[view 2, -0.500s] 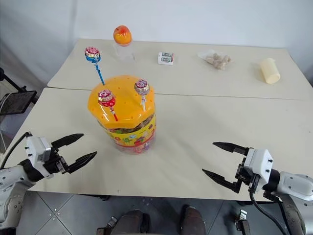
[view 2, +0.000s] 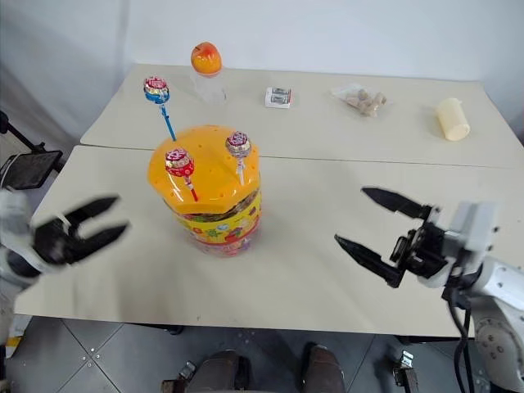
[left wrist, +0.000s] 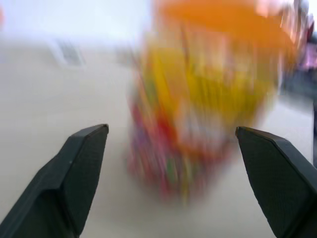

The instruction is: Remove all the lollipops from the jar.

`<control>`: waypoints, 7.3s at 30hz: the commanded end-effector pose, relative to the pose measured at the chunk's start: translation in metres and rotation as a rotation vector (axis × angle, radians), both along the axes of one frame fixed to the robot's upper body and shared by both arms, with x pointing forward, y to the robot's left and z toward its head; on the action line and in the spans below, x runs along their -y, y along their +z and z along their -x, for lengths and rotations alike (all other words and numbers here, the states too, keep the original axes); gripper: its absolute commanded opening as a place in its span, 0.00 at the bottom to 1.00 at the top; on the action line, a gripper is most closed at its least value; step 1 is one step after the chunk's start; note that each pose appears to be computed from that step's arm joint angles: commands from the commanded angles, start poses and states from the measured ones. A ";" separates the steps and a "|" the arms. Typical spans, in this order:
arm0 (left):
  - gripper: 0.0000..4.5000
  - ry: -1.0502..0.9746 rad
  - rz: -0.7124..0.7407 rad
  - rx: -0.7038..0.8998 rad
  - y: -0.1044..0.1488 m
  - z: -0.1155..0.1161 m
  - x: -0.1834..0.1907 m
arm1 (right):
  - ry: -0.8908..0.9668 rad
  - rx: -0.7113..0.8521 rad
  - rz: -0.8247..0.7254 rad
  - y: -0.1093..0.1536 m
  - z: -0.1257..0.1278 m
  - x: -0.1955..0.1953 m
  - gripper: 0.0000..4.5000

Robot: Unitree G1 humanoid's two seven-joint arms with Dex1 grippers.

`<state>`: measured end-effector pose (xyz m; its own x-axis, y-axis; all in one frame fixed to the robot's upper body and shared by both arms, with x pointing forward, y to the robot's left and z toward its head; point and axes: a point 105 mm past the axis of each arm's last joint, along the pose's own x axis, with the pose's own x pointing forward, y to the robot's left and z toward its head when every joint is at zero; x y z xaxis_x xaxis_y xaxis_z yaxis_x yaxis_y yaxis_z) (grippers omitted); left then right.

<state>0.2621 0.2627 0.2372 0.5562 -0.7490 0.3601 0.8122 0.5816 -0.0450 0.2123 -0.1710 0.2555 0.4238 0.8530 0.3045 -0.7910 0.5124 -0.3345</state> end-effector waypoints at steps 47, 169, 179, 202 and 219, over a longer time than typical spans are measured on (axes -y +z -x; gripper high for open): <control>0.01 0.135 -0.018 0.001 0.088 -0.067 -0.016 | 0.394 0.099 0.135 0.008 0.021 -0.062 1.00; 0.89 -0.163 0.016 0.068 0.007 0.072 0.010 | 0.637 0.053 0.201 0.046 -0.042 -0.133 0.84; 0.89 -0.136 0.095 0.099 0.007 0.075 0.009 | 0.733 0.093 0.320 0.040 -0.033 -0.186 0.84; 0.89 -0.135 0.163 0.099 0.005 0.091 0.013 | 0.719 0.001 0.342 0.032 -0.051 -0.210 0.02; 0.89 -0.300 0.138 0.132 0.029 0.081 0.041 | 0.763 -0.094 -0.030 0.103 -0.057 -0.125 0.01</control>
<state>0.1865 0.2308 0.2602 0.3101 -0.7764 0.5486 0.9353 0.3527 -0.0296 0.2734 -0.0253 0.3398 -0.2678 0.9181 0.2922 -0.9549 -0.2125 -0.2073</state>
